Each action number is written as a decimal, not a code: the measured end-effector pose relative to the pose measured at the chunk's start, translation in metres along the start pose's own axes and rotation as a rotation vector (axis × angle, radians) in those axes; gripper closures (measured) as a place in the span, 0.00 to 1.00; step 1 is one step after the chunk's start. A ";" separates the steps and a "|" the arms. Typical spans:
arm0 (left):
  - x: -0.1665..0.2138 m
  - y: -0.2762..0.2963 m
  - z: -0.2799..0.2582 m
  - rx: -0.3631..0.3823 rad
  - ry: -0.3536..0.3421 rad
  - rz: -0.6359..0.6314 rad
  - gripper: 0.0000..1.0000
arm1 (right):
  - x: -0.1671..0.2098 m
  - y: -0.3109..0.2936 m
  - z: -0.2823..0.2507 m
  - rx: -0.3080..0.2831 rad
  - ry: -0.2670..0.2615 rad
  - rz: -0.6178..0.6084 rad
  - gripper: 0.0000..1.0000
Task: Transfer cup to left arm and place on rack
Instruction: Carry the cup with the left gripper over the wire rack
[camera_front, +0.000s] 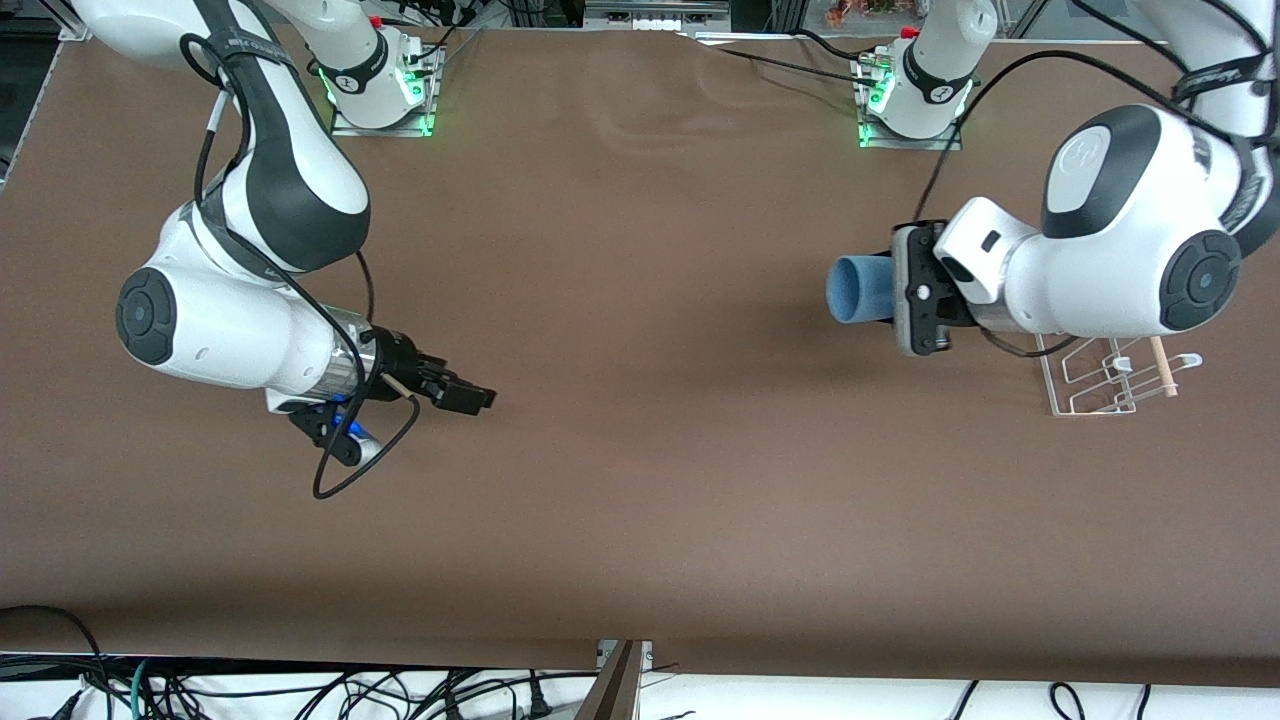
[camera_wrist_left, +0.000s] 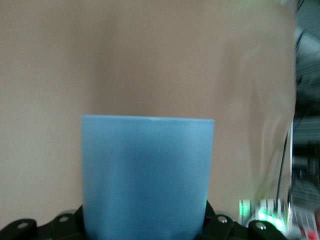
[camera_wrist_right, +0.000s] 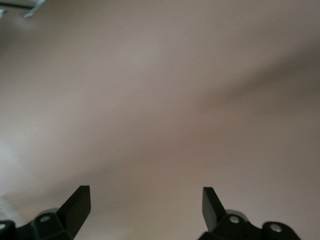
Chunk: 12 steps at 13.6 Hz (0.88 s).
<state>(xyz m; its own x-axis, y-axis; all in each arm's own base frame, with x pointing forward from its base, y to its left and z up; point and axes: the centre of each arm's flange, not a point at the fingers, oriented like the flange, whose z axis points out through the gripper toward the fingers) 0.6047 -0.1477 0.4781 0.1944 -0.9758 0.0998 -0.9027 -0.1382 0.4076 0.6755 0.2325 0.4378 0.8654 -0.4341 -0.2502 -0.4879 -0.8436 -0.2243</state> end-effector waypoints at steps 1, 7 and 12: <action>-0.012 0.000 -0.005 0.022 -0.097 -0.019 0.25 | 0.007 0.012 -0.005 -0.046 0.023 0.000 0.01; -0.074 0.002 -0.041 0.161 -0.711 -0.171 0.25 | 0.037 0.093 -0.066 -0.168 0.022 -0.127 0.01; -0.089 -0.023 -0.019 0.213 -1.061 -0.368 0.25 | -0.011 0.170 -0.125 -0.190 0.029 -0.298 0.01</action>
<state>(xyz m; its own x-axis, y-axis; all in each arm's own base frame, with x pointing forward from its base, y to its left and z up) 0.6158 -0.0542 0.4767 0.1299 -0.5072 -0.8520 -0.9246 -0.3724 0.0807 0.5978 0.0545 0.5207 0.9709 -0.1661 -0.1726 -0.1856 -0.9771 -0.1037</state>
